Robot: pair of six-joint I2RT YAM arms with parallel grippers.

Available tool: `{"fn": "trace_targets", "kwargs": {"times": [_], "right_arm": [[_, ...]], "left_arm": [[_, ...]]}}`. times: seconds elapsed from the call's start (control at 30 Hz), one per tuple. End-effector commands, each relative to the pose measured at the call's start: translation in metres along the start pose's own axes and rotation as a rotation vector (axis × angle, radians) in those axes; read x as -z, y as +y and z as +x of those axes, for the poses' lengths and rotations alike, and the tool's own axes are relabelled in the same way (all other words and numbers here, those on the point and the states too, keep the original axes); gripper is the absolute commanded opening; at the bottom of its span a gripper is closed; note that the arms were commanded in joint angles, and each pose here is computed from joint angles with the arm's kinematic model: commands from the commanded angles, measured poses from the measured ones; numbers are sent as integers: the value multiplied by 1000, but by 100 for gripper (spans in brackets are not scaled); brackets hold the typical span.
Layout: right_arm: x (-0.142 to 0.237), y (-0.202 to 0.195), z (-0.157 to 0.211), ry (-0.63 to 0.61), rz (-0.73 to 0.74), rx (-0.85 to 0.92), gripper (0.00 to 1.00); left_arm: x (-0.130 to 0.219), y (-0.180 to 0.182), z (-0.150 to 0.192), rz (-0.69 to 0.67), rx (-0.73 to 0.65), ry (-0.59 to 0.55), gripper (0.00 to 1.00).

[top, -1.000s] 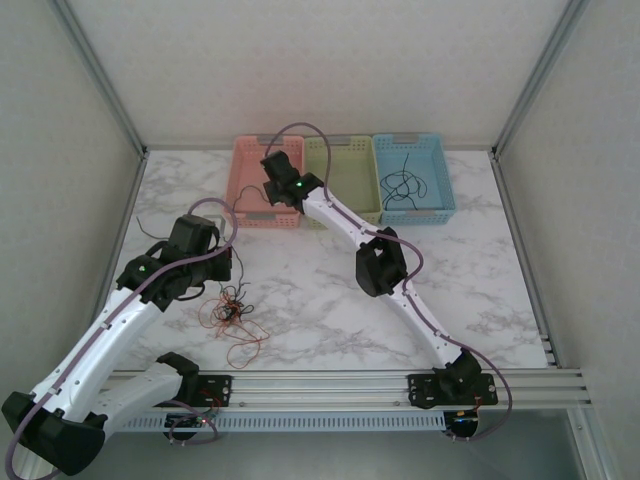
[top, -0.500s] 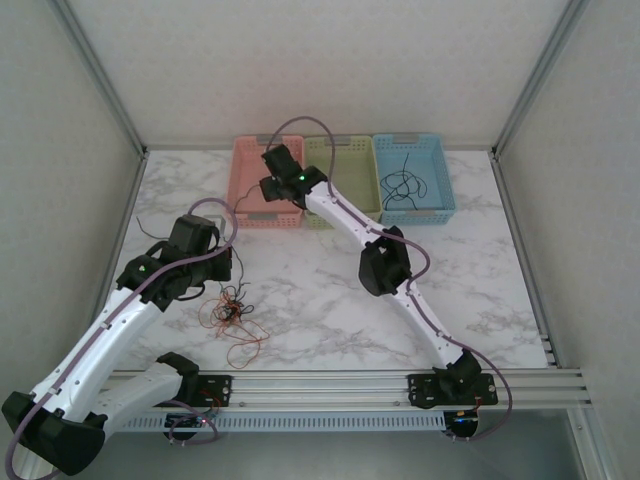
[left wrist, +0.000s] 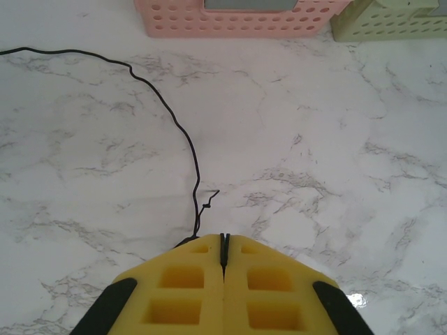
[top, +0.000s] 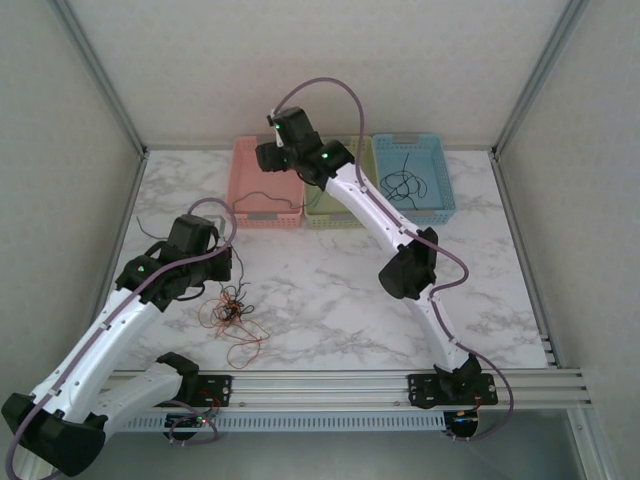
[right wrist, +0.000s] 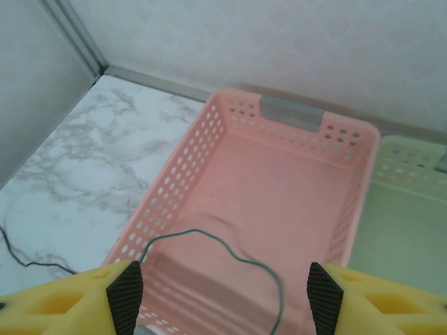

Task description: Untangle the cables

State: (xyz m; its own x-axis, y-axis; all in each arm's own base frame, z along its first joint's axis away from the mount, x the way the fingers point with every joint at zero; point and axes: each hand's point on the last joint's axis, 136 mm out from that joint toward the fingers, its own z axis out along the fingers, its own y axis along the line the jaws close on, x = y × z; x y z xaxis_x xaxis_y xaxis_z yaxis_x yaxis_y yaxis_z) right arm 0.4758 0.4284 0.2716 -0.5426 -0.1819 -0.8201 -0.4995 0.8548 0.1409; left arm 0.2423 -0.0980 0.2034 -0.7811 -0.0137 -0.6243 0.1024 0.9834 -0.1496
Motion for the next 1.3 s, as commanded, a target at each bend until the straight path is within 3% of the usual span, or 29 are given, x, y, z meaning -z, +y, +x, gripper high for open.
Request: {"fn": "trace_targets", "kwargs": {"times": [0.0, 0.13, 0.3, 0.4, 0.73, 1.03, 1.27], "right_arm": [[-20, 3, 37, 115, -22, -21, 61], [-22, -9, 47, 139, 44, -13, 59], [-19, -66, 69, 220, 238, -60, 63], [-16, -91, 91, 285, 273, -138, 64], [-20, -103, 133, 390, 296, -246, 59], [-24, -92, 131, 393, 233, -308, 36], [-14, -85, 119, 376, 199, -334, 8]], "left_arm": [[3, 0, -2, 15, -6, -22, 0], [2, 0, -1, 15, -7, -18, 0], [2, 0, -2, 17, -6, -20, 0], [2, -1, -2, 17, -6, -20, 0], [2, 0, -1, 15, -6, -18, 0], [2, 0, -1, 14, -6, -17, 0], [3, 0, -2, 17, -6, -20, 0]]}}
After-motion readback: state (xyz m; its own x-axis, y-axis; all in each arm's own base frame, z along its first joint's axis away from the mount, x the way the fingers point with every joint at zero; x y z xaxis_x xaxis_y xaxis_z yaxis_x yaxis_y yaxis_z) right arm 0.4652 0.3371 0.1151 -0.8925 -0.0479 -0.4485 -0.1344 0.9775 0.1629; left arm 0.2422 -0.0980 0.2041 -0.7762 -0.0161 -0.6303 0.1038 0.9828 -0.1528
